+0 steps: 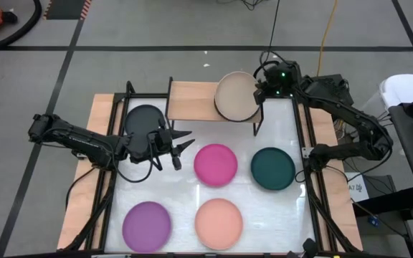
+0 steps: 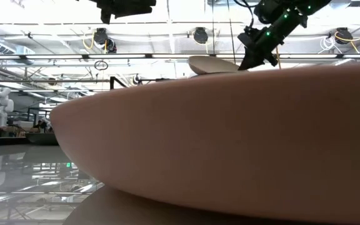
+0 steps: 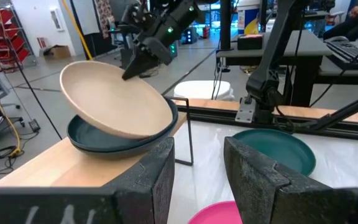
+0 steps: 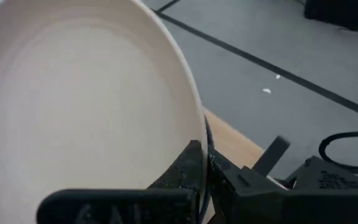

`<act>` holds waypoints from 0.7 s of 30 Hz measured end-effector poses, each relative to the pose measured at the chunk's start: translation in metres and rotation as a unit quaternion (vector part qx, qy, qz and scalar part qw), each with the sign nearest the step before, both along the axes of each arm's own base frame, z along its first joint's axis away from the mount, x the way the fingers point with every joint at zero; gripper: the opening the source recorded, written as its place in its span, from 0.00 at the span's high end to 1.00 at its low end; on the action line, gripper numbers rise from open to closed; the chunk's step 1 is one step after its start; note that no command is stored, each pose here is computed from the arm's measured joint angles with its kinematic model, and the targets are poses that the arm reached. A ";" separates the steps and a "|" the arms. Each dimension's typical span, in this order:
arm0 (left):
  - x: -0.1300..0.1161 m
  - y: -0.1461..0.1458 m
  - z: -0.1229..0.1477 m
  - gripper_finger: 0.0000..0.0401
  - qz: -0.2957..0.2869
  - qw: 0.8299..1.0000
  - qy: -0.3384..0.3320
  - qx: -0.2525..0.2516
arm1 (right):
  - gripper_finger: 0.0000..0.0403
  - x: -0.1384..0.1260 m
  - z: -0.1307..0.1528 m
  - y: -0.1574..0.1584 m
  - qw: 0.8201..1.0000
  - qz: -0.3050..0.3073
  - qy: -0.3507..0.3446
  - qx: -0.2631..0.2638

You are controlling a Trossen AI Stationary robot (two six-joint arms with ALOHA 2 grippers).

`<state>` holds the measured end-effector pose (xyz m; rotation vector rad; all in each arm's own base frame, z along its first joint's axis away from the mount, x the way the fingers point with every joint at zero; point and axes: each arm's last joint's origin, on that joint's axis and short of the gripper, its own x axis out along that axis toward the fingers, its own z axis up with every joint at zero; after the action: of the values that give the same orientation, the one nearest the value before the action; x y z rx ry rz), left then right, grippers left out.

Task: Place and stack plates onto a shelf
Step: Stack the brown plate on top of the dark green plate on the shelf, then stack the pink plate on top of the brown plate on the shelf

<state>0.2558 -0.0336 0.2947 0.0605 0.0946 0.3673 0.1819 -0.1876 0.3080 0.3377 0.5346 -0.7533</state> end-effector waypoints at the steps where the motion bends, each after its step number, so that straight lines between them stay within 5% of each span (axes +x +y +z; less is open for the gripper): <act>1: 0.000 0.000 0.000 0.64 0.000 1.000 0.000 -0.001 | 0.97 0.000 -0.002 0.000 1.000 0.002 0.003 -0.001; 13: 0.000 0.000 0.000 0.64 -0.001 1.000 0.004 0.010 | 0.71 -0.002 -0.007 0.003 0.999 0.023 0.018 -0.024; 21: 0.000 0.000 0.000 0.64 -0.001 1.000 0.003 0.009 | 0.68 -0.027 0.030 0.030 0.995 0.027 -0.032 -0.093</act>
<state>0.2558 -0.0336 0.2948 0.0800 0.0976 0.3665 0.1549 -0.1579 0.3378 0.1727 0.4082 -0.7310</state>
